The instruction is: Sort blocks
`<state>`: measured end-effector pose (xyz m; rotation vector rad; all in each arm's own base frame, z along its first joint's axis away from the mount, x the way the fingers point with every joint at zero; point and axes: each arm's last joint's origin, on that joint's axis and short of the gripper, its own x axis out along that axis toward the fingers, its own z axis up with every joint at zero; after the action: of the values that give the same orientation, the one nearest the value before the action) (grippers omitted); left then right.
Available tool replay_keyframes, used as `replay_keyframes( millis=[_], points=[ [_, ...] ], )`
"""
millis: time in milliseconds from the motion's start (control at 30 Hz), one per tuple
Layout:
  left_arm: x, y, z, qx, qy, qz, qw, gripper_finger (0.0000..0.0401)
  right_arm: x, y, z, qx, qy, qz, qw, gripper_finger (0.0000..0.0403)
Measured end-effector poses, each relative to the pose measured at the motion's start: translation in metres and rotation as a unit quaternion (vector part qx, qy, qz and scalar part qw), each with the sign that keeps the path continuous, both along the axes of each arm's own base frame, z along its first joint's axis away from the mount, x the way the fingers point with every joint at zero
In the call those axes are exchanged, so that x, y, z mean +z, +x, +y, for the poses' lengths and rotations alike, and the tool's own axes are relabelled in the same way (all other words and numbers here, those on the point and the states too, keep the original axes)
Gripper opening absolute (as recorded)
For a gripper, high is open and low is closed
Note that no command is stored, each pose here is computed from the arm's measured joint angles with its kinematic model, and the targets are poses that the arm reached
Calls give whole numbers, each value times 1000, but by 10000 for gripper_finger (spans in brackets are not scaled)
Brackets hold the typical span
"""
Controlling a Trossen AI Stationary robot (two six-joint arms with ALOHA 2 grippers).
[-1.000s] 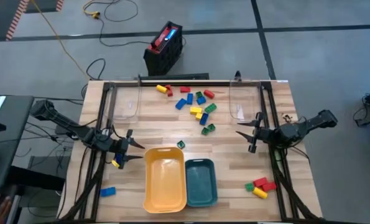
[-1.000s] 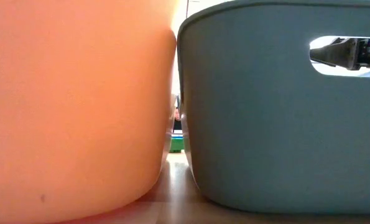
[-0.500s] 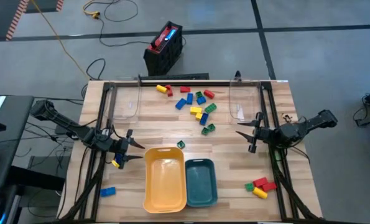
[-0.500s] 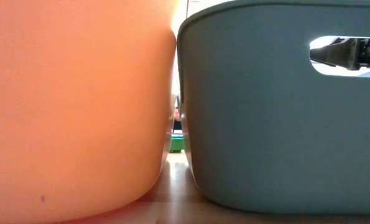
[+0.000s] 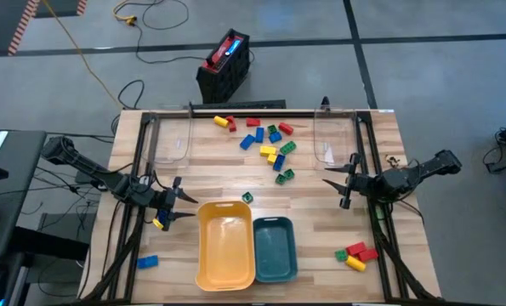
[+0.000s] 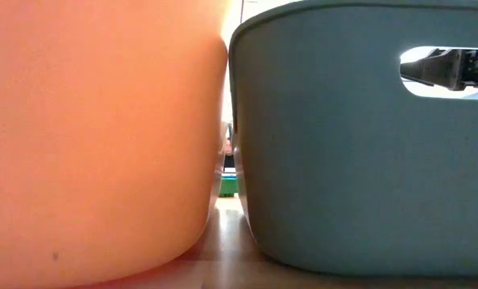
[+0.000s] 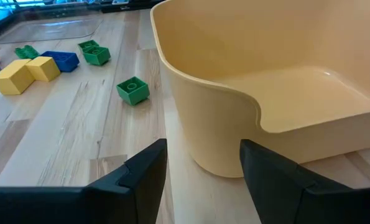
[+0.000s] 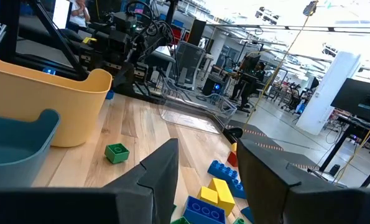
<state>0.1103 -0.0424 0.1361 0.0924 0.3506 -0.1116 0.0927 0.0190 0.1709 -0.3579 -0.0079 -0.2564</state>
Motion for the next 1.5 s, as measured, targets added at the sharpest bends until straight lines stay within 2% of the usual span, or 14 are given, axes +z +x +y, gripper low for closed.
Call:
replay_keyframes(
  millis=[633, 767, 867, 933, 1000, 1167, 1233, 1333, 1500],
  points=[
    [0, 0, 0, -3, 8, -1, 1000, 199, 0, 0, 0, 0, -1, 0, 1000, 179],
    [0, 0, 0, -9, 27, -3, 1000, 199, 2, 0, 0, -2, -20, -6, 1000, 179],
    [3, 1, 1, 17, 26, -19, 999, 199, 6, 0, 0, -1, -14, -22, 1000, 179],
    [3, 1, 1, 20, 25, -21, 999, 199, 9, -1, 0, 4, 18, -46, 999, 179],
    [3, 1, 1, 19, 30, -21, 999, 199, 14, -2, 0, 12, 81, -83, 993, 179],
    [3, 1, 1, 18, 32, -22, 999, 199, 23, -4, -1, 38, 237, -162, 957, 179],
    [3, 1, 1, 20, 27, -22, 999, 199, 24, -5, -1, 40, 248, -171, 953, 179],
    [5, 2, 2, 31, 6, -28, 999, 199, 25, -5, -1, 39, 239, -167, 956, 179],
    [6, 2, 1, 76, -133, -24, 988, 199, 26, -5, -1, 40, 240, -172, 955, 179]
  ],
)
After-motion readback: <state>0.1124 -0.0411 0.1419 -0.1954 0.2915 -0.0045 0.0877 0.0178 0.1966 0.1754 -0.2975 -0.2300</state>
